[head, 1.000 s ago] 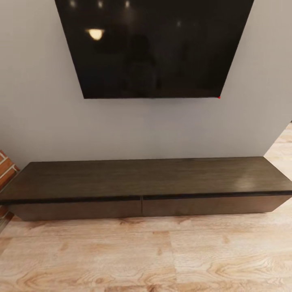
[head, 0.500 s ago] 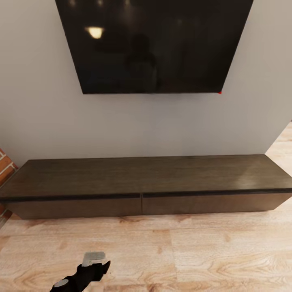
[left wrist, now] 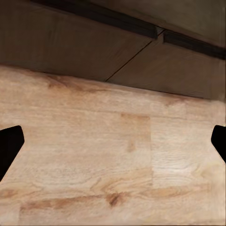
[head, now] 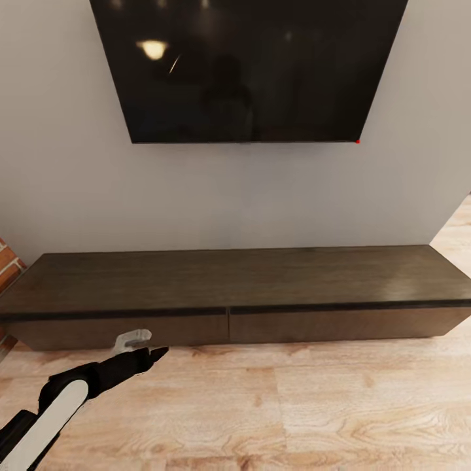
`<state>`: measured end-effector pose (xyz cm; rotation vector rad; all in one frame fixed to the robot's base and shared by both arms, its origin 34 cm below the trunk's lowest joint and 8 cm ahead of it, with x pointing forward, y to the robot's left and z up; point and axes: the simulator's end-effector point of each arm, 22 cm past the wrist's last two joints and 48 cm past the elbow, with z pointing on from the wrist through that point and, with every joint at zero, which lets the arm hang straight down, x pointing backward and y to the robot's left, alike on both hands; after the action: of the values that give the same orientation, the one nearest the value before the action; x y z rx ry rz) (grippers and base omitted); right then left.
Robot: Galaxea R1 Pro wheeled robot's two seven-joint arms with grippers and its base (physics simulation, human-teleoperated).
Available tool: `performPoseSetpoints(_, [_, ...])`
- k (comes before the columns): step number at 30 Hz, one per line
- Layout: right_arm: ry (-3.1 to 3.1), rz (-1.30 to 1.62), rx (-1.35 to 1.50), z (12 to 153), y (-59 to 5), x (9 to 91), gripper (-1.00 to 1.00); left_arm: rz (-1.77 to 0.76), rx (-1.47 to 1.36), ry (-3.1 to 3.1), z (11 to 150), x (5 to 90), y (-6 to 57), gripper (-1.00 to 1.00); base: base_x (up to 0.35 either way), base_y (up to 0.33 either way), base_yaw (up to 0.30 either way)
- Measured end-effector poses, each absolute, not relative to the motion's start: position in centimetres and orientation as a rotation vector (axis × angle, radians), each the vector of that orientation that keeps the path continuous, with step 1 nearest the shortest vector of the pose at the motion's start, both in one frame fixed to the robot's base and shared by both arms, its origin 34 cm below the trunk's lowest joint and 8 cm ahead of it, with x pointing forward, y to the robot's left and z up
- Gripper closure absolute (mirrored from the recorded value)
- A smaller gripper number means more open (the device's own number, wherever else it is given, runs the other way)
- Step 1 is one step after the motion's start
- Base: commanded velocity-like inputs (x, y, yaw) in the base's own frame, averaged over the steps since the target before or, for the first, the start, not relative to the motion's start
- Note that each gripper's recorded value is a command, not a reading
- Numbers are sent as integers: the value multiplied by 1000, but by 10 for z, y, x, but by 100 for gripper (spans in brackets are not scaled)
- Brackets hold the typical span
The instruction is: Place each of the two pumpkins and all three candles from the living room inside a cabinet in the living room (use any cabinet), then make sure every cabinet is closed, and position the cauldron so it is next to a table in the living room.
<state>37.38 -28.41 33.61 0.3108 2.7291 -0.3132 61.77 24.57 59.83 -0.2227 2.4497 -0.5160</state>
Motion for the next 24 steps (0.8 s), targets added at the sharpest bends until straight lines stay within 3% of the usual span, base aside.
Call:
performPoseSetpoints(8, [2639, -159, 330, 336, -263, 417, -100, -734, -219, 2393, 609, 624, 209, -100, 0, 0, 0])
performPoseSetpoints(13, [2431, 49, 551, 376, -276, 490, -100, -868, -204, 2336, 622, 631, 191, -100, 0, 0, 0])
performPoseSetpoints(24, [2277, 250, 641, 394, -273, 531, -100, -1056, -168, 2257, 625, 626, 163, -100, 0, 0, 0])
